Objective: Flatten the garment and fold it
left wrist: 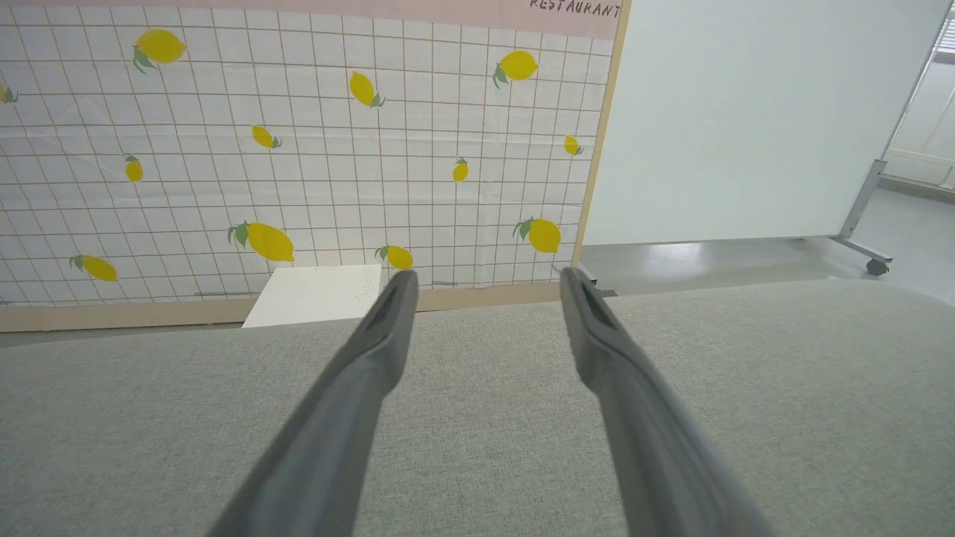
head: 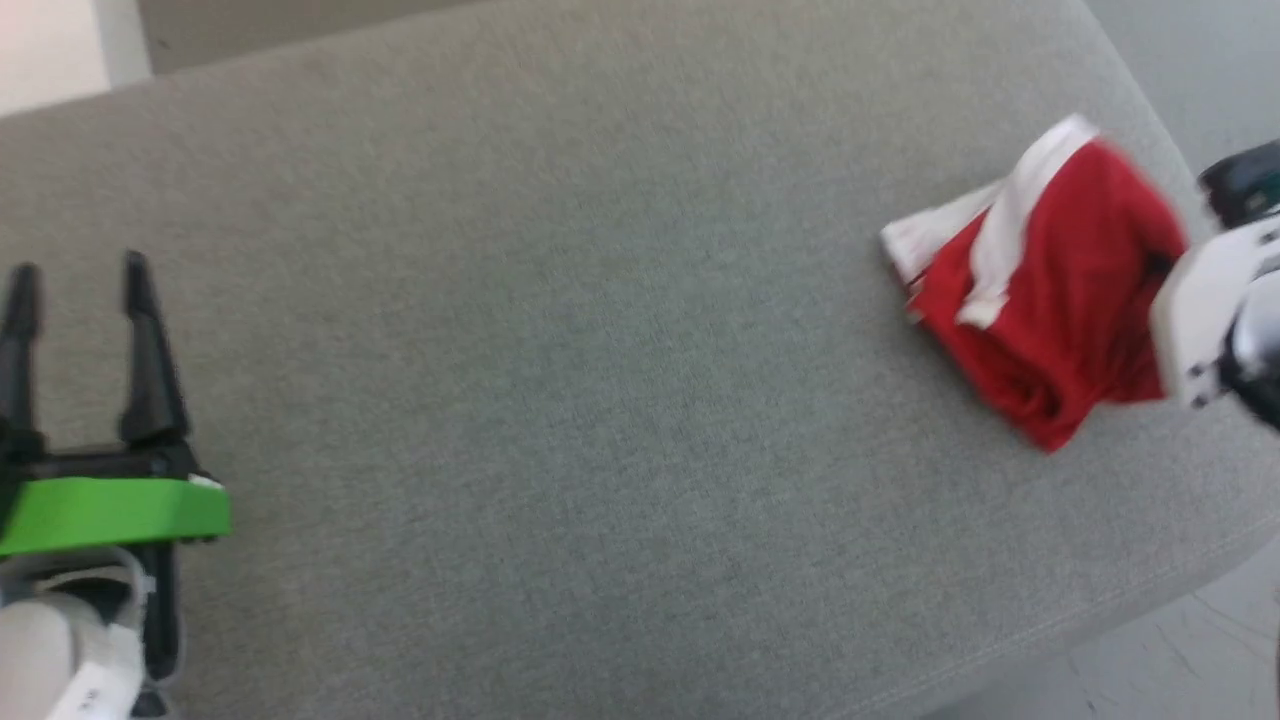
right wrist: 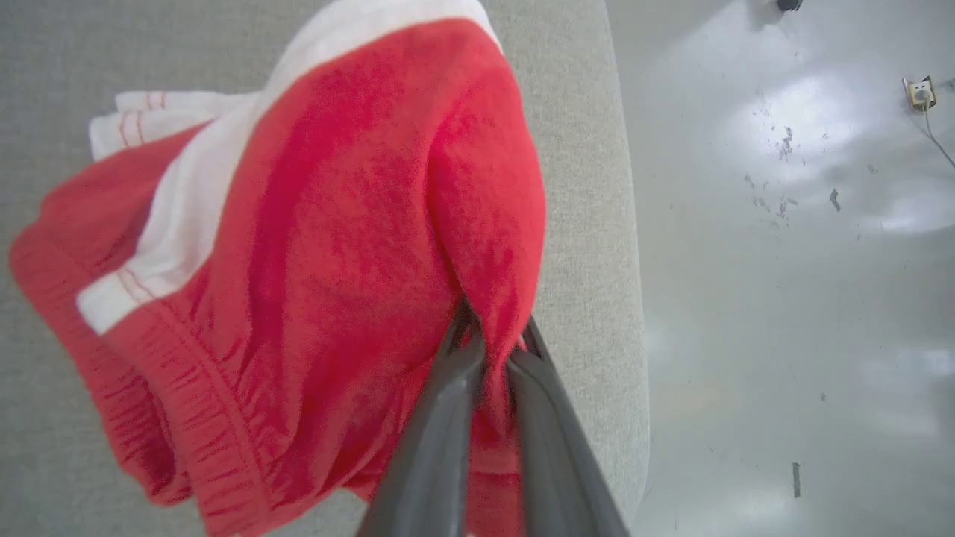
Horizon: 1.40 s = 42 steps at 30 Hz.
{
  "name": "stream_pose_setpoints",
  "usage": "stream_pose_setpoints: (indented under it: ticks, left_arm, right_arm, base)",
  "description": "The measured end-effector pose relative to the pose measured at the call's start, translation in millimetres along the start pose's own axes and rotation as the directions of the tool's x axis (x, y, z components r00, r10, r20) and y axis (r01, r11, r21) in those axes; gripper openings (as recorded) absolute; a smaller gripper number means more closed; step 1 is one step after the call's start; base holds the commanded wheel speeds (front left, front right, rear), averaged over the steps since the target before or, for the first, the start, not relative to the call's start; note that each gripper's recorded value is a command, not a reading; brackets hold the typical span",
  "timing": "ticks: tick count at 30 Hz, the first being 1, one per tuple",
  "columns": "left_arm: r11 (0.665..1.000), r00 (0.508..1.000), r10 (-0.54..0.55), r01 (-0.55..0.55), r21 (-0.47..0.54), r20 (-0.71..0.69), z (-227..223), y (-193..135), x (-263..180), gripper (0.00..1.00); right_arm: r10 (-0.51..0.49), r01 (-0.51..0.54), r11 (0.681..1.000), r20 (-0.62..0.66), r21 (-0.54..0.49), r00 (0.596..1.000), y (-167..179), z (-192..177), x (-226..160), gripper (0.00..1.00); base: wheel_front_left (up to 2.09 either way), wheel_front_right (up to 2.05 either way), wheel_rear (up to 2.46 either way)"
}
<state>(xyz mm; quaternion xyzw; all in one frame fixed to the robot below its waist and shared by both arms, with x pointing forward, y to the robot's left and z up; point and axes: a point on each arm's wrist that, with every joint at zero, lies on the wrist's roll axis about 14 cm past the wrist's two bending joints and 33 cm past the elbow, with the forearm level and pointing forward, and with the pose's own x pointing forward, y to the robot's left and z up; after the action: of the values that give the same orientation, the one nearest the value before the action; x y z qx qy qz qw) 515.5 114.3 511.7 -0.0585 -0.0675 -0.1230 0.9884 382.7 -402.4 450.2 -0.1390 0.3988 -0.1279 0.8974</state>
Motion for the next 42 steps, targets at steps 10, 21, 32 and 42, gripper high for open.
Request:
stream_pose_setpoints:
  ticks: [10,21,32,42]
  left_arm:
    - [0.999,0.995,0.018,-0.015,0.036,-0.097,-41.5,22.1,11.8,1.0]
    - [0.998,0.987,0.043,-0.036,0.044,-0.156,-65.1,33.1,6.2,1.0]
    - [0.994,0.991,0.111,-0.111,-0.002,-0.074,-30.2,30.2,-17.0,1.0]
    - [0.977,0.977,0.212,-0.212,0.018,0.03,26.6,46.8,-55.0,1.0]
  right_arm:
    - [-0.21,0.212,0.977,-0.058,0.018,0.976,-68.4,-5.7,28.9,0.0]
    - [-0.275,0.285,0.956,-0.122,0.074,0.954,-79.3,-17.2,44.1,1.0]
    - [-0.268,0.177,0.961,0.544,0.214,0.795,-68.6,146.2,-34.5,1.0]
    - [-0.098,-0.189,0.961,0.891,0.2,0.443,36.7,206.2,-127.8,1.0]
  base:
    - [0.0,0.0,0.0]
    - [0.0,0.0,0.0]
    - [0.0,0.0,0.0]
    - [0.0,0.0,0.0]
